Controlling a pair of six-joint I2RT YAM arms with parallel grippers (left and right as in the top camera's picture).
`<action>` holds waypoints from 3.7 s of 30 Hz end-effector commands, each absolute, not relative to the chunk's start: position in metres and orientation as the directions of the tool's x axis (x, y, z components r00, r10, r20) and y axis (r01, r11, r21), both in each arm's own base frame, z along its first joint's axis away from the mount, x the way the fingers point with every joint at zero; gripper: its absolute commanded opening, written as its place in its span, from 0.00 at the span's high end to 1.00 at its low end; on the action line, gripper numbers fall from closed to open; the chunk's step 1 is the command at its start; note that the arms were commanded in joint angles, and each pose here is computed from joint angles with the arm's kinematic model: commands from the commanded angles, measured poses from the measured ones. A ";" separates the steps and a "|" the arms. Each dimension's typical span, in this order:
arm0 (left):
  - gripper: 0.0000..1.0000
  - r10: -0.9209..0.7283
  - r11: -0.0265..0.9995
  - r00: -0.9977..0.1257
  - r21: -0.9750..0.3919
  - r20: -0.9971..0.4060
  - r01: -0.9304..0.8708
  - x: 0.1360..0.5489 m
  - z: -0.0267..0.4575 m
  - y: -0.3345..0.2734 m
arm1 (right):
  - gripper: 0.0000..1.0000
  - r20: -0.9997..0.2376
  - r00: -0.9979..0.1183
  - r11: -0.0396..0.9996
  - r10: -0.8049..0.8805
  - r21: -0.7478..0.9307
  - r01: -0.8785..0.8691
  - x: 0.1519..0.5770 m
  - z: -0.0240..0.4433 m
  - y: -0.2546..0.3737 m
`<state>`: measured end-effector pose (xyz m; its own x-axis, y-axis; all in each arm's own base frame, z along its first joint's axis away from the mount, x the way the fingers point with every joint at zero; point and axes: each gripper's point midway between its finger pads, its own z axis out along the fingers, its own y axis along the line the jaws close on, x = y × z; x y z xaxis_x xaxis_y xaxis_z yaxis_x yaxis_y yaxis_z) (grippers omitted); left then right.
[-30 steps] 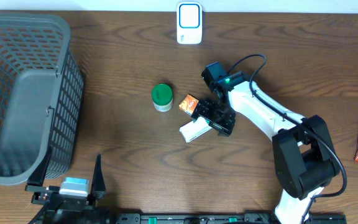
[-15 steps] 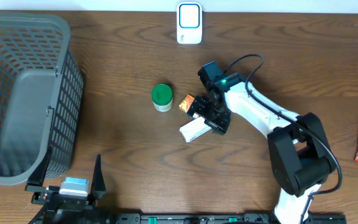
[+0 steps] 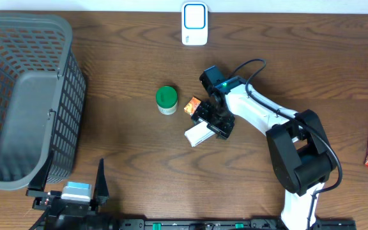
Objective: Scan the item barcode
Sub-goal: 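Lower the right gripper onto the white-green toothpaste box and grasp it, then lift the toothpaste box and hold its barcode under the scanner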
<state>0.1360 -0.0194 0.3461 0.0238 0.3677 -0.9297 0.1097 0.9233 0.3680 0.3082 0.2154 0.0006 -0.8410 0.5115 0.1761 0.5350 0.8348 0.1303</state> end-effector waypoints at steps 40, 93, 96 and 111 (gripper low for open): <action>0.13 0.373 0.922 -0.007 0.370 -0.928 0.119 0.138 0.334 -0.019 | 0.67 0.167 -0.719 0.715 0.674 0.094 0.693 0.284 0.064 0.197; 0.13 0.373 0.922 -0.039 0.365 -0.927 0.131 0.145 0.321 -0.019 | 0.92 0.053 -0.871 0.558 0.488 0.749 0.358 0.411 0.148 0.231; 0.13 0.372 0.922 -0.052 0.363 -0.927 0.136 0.145 0.318 -0.019 | 0.94 -0.096 -0.840 0.550 0.534 0.794 0.259 0.443 0.166 0.228; 0.13 0.372 0.922 -0.145 0.347 -0.917 0.171 0.141 0.293 -0.019 | 0.96 -0.299 -0.417 0.325 0.858 0.946 -0.009 0.585 0.176 0.206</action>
<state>0.1432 -0.0193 0.2962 -0.1361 0.3659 -0.9206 0.1710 0.9240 0.3420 0.5602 0.2278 0.2100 -0.5375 0.7470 -0.3913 -0.1100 0.3979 0.9108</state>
